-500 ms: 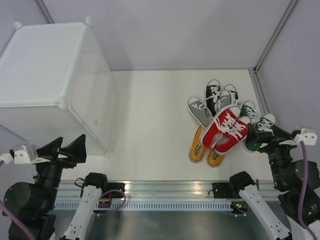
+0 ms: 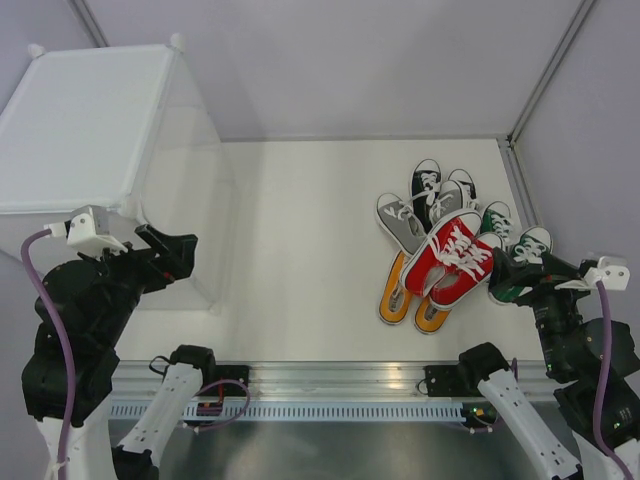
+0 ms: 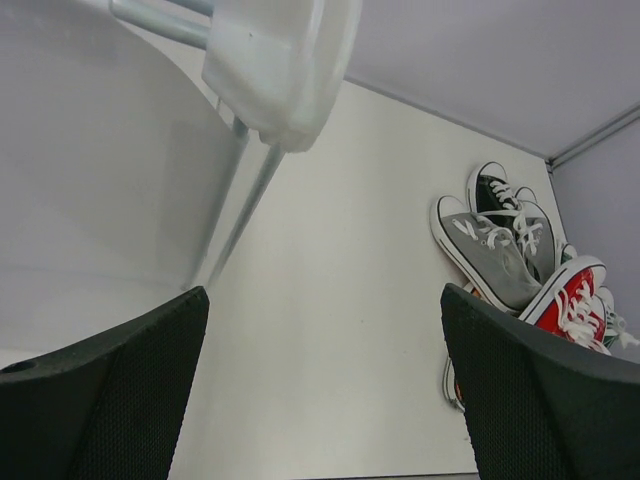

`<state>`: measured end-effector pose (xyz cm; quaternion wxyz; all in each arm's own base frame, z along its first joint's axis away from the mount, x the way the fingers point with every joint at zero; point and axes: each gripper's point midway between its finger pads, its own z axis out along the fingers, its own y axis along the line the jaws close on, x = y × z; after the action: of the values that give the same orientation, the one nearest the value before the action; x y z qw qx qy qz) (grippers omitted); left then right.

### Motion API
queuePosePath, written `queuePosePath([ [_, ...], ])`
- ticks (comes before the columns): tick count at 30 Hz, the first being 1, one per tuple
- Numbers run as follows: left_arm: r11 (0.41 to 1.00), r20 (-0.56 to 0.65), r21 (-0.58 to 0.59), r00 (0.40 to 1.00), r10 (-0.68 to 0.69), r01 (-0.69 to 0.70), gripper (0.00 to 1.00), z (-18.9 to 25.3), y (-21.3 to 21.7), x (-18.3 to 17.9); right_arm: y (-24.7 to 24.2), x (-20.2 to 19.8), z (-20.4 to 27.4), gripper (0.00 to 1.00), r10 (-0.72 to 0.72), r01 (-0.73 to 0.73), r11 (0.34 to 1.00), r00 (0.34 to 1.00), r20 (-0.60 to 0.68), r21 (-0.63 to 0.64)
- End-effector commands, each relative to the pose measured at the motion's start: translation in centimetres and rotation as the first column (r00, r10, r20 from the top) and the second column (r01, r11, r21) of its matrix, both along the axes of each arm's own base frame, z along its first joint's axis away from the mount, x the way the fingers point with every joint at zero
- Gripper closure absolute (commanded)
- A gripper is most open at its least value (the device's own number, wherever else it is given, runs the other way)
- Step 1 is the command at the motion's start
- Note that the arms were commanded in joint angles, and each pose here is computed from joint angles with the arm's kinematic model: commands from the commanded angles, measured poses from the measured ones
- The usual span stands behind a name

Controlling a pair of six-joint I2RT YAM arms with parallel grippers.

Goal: Place and organize the shoes in the shoe cabinet

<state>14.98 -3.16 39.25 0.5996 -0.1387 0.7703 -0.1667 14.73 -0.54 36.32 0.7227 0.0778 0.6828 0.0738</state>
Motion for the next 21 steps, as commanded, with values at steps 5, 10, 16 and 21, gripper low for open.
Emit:
queuePosePath([
  [5,0.997,-0.013,-0.072,1.000,-0.021,0.020,0.00,0.7,-0.9,0.1,0.0,-0.1,-0.4,0.02,0.001,-0.001,1.000,1.000,0.011,0.017],
  [10,0.996,0.052,-0.085,0.999,-0.016,0.020,0.00,1.6,-0.9,0.5,0.1,0.1,-0.8,0.02,0.001,-0.001,1.000,1.000,0.008,0.019],
  [16,0.998,0.119,-0.058,0.993,-0.024,0.031,0.00,1.6,-0.9,1.3,0.2,0.2,-1.0,0.02,0.003,-0.003,1.000,1.000,0.008,0.023],
  [21,0.998,0.146,0.002,0.987,-0.061,0.061,0.00,1.2,-1.2,1.8,0.2,0.3,-1.3,0.02,0.001,-0.001,1.000,1.000,0.004,0.022],
])
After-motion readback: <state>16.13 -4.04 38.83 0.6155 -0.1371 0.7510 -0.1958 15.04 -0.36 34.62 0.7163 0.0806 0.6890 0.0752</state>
